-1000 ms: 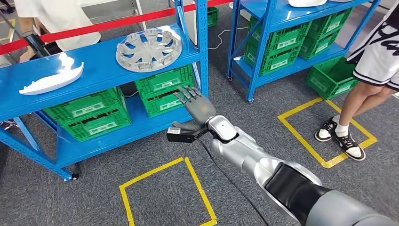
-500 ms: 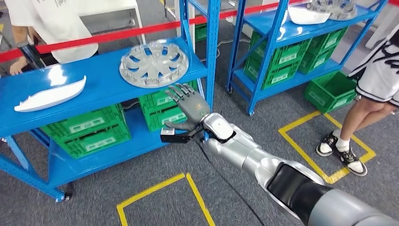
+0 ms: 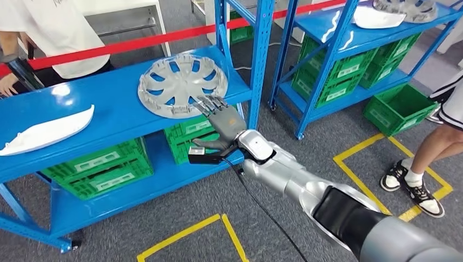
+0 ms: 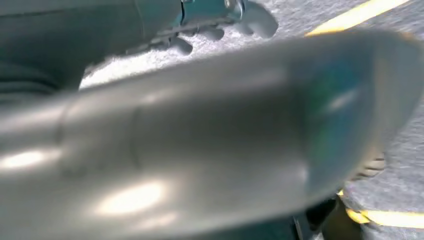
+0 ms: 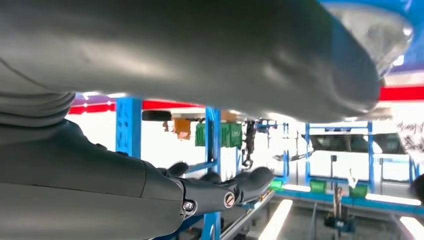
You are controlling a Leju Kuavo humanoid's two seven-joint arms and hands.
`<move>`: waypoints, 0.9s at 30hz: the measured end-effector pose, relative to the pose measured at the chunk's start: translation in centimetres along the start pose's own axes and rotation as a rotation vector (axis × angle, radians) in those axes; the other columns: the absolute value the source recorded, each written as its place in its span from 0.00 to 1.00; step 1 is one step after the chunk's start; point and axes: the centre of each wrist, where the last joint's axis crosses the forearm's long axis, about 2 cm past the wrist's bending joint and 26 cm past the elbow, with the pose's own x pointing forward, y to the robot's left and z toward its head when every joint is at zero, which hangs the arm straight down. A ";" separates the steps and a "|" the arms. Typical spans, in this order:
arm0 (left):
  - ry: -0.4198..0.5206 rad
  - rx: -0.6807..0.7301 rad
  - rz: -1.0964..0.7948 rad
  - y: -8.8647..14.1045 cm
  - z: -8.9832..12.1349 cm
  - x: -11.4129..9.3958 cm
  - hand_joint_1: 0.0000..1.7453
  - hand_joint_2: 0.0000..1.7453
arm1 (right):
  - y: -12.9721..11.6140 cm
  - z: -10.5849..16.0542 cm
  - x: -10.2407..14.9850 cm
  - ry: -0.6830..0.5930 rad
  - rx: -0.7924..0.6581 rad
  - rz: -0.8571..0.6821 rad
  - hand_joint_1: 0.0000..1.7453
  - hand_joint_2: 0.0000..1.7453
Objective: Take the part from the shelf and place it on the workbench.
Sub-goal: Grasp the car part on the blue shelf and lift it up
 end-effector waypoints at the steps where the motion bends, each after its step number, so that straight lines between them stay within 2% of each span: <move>1: -0.001 0.001 0.000 0.0 0.0 0.1 0.00 0.00 | 0.0 0.0 0.0 0.000 0.001 0.000 0.00 0.00; 11: 0.025 -0.002 -0.006 0.1 0.0 -1.0 0.00 0.00 | 1.1 0.6 -0.1 0.001 0.024 -0.009 0.00 0.00; 18: -0.008 -0.004 -0.004 0.4 0.0 0.2 0.00 0.00 | 1.1 0.7 -0.5 0.024 0.047 -0.060 0.00 0.00; 22: -0.011 -0.007 0.000 0.4 0.0 0.3 0.00 0.00 | 1.9 1.0 -0.5 0.038 0.105 -0.113 0.00 1.00; 27: -0.012 -0.012 0.006 0.2 0.0 0.4 0.00 0.00 | 2.4 1.1 -0.7 0.045 0.164 -0.181 0.00 1.00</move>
